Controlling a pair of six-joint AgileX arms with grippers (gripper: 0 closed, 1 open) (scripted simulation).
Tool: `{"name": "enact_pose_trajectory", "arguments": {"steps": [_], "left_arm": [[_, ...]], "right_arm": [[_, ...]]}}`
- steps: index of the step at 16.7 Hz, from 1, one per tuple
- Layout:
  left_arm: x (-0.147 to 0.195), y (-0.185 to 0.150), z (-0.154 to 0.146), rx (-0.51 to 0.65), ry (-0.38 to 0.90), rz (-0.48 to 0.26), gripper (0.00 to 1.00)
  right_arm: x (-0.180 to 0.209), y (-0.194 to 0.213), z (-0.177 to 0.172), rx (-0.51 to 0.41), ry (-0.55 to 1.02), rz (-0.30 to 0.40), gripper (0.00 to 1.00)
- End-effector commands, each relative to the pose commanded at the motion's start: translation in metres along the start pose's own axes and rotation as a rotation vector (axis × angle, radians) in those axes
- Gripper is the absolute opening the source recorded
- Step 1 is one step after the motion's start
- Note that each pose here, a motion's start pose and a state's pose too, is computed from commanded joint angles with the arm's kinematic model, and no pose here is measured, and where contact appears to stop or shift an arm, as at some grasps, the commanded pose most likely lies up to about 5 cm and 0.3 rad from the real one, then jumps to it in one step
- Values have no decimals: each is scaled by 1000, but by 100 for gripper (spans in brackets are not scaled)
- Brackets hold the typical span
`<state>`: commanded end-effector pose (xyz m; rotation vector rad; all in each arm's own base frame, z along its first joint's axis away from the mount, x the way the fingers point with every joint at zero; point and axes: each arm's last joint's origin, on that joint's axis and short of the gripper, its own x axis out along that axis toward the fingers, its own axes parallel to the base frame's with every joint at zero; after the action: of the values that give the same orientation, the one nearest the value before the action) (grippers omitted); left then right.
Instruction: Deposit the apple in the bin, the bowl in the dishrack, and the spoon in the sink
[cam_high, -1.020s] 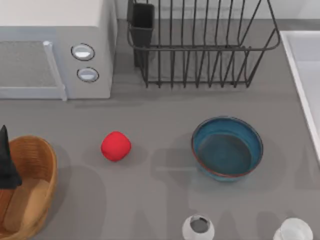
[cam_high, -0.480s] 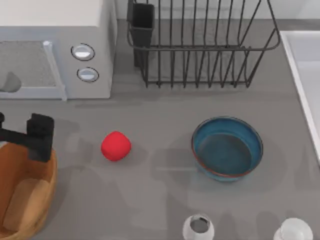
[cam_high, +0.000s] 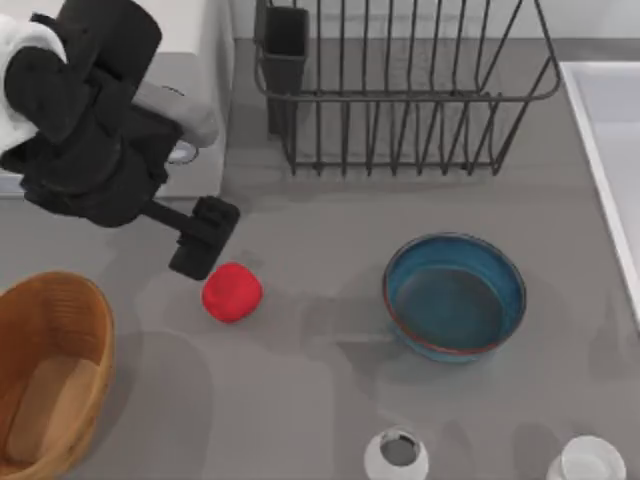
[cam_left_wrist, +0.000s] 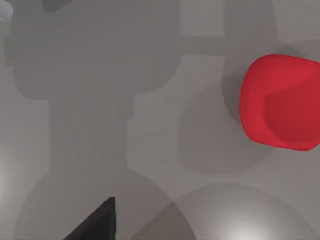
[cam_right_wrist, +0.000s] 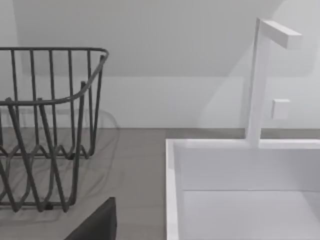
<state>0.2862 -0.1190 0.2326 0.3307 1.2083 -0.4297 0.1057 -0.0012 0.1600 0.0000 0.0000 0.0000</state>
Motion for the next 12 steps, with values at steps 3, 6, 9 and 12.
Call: {"name": "enact_pose_trajectory", "arguments": {"steps": [3,6,9,12], "left_arm": [[37,-14,30,66,168,-33,100],[63,-27,48,116,278,-49,100],[77,-34,55,138,327,-53,100],[78,-34,56,139,331,-53,100]], "right_arm": [[0,0,0,0,0,0,100],[0,0,0,0,0,0,100],[0,0,0,0,0,0,100],[0,0,0,0,0,0,100]]}}
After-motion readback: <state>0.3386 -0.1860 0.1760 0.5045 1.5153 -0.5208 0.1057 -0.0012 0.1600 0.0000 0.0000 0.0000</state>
